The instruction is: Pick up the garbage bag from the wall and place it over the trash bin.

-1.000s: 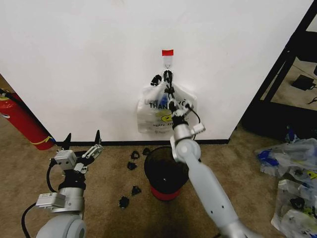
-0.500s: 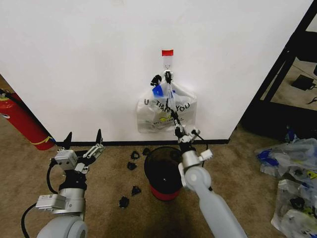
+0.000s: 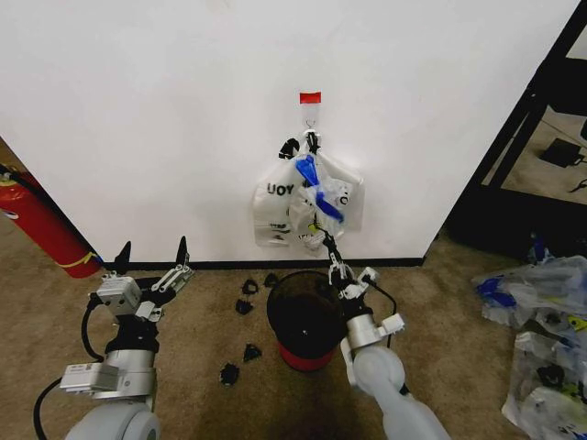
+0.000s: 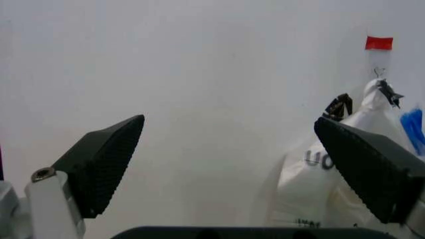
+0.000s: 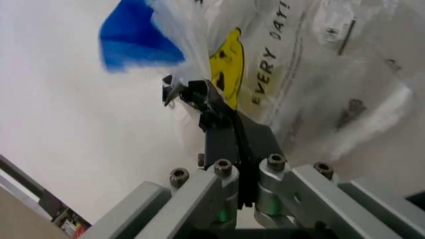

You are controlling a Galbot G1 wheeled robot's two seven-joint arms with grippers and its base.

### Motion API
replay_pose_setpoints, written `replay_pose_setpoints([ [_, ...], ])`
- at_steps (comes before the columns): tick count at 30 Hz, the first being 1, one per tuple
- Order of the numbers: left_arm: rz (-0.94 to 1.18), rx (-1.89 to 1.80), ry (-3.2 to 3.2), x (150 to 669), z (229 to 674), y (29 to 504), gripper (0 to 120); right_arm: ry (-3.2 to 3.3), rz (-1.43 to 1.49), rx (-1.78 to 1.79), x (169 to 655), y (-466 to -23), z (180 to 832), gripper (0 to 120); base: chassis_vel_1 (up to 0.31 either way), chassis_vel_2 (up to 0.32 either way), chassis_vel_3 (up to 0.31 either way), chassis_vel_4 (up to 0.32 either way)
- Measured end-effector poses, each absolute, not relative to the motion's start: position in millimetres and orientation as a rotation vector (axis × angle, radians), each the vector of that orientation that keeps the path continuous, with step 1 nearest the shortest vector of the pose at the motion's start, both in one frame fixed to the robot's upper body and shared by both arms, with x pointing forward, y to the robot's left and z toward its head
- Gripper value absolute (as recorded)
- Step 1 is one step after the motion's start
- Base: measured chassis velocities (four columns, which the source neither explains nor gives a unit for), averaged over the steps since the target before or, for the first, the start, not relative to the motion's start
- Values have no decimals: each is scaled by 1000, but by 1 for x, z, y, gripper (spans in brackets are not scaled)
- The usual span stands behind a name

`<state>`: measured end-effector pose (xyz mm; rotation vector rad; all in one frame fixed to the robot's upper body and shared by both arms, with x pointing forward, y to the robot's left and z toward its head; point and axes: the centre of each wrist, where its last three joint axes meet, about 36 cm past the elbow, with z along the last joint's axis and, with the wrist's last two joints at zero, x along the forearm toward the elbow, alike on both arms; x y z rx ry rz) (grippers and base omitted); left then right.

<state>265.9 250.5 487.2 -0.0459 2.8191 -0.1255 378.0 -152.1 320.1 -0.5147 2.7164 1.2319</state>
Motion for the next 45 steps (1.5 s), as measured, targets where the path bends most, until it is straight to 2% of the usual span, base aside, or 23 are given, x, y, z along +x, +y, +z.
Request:
replay_pose_setpoints([
  [15,-123,-34,2819,266,487,251,100,2706,1121,-529,337,-163,285,0,0,0,0,0],
  [34,-131,-16,2826,274,482,253,100,2741,1116,-448,306,-133,246,0,0,0,0,0],
  [40,-114,35,2847,278,475,252,100,2739,1089,-451,310,-134,251,0,0,0,0,0],
  [45,-78,151,2842,288,474,252,100,2652,1006,-491,342,-143,277,0,0,0,0,0],
])
